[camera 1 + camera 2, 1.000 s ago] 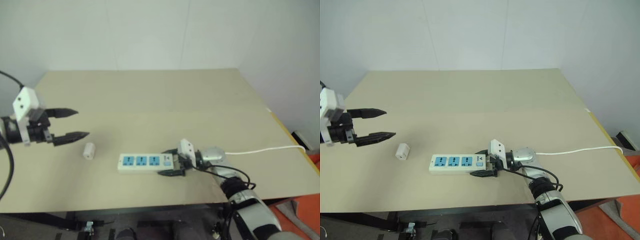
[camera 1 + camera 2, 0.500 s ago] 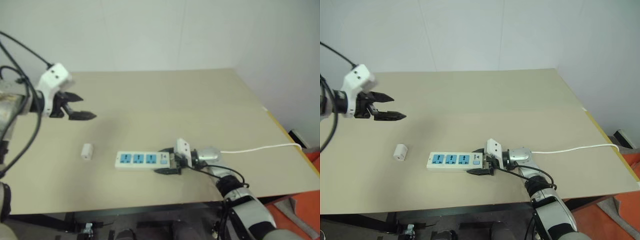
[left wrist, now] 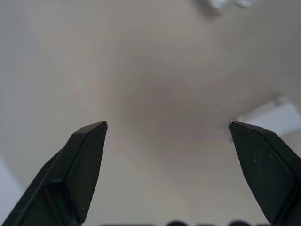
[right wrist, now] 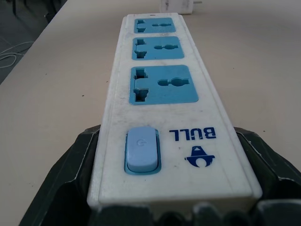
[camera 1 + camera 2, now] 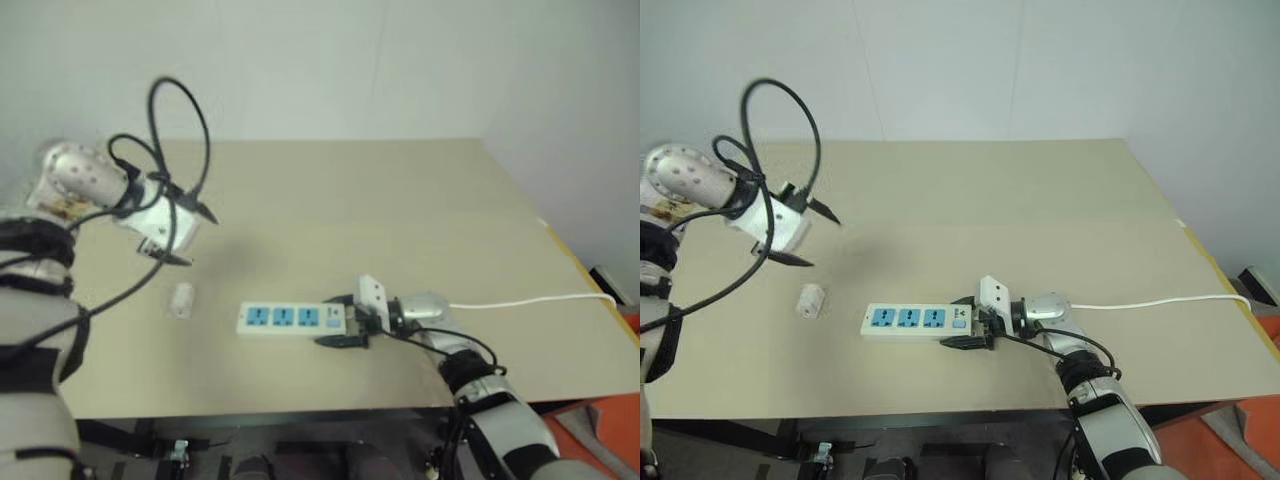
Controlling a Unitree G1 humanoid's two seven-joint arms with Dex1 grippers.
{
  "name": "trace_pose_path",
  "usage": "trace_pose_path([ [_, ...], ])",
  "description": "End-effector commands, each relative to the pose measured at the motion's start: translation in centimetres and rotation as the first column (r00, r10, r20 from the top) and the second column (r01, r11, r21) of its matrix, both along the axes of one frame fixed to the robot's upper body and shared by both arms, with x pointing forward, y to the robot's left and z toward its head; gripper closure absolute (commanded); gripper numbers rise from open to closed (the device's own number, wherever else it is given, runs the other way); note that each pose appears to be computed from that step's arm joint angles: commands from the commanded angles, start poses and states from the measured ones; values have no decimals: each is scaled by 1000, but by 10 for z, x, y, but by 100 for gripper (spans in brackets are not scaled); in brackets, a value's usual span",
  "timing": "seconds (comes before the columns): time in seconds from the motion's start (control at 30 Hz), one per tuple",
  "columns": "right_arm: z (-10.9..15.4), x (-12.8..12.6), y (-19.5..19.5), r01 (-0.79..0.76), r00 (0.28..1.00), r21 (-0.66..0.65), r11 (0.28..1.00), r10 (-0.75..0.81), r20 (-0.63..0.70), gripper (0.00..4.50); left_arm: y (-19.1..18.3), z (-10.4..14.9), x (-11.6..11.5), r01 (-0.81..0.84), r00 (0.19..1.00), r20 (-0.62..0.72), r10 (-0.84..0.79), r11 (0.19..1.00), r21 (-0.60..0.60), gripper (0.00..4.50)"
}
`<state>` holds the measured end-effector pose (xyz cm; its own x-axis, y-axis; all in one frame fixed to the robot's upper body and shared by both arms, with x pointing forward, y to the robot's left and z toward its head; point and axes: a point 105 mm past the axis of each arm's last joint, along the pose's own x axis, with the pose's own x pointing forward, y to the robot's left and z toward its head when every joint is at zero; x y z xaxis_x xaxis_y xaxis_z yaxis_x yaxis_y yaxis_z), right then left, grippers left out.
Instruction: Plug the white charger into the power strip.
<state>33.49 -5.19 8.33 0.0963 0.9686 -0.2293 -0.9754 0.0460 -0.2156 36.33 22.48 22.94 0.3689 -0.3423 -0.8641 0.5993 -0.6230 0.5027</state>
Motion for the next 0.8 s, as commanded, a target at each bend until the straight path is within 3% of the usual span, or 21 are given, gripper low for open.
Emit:
trace_pose_path([
  [0.03,10,2,-6,15,1000,12,1000,-15,19,110,0,0,-3,98,995,19,-101,987,126,0],
  [0.27,12,1,-12,37,999,6,999,-37,14,110,4,-28,-10,249,967,-29,-252,924,289,0],
  [0.57,10,-2,-15,51,999,-3,999,-51,2,110,10,-30,-4,330,932,-14,-363,829,451,0],
  [0.8,11,-2,-14,56,998,-4,998,-56,-2,110,16,-43,-1,392,900,-26,-435,782,486,0],
])
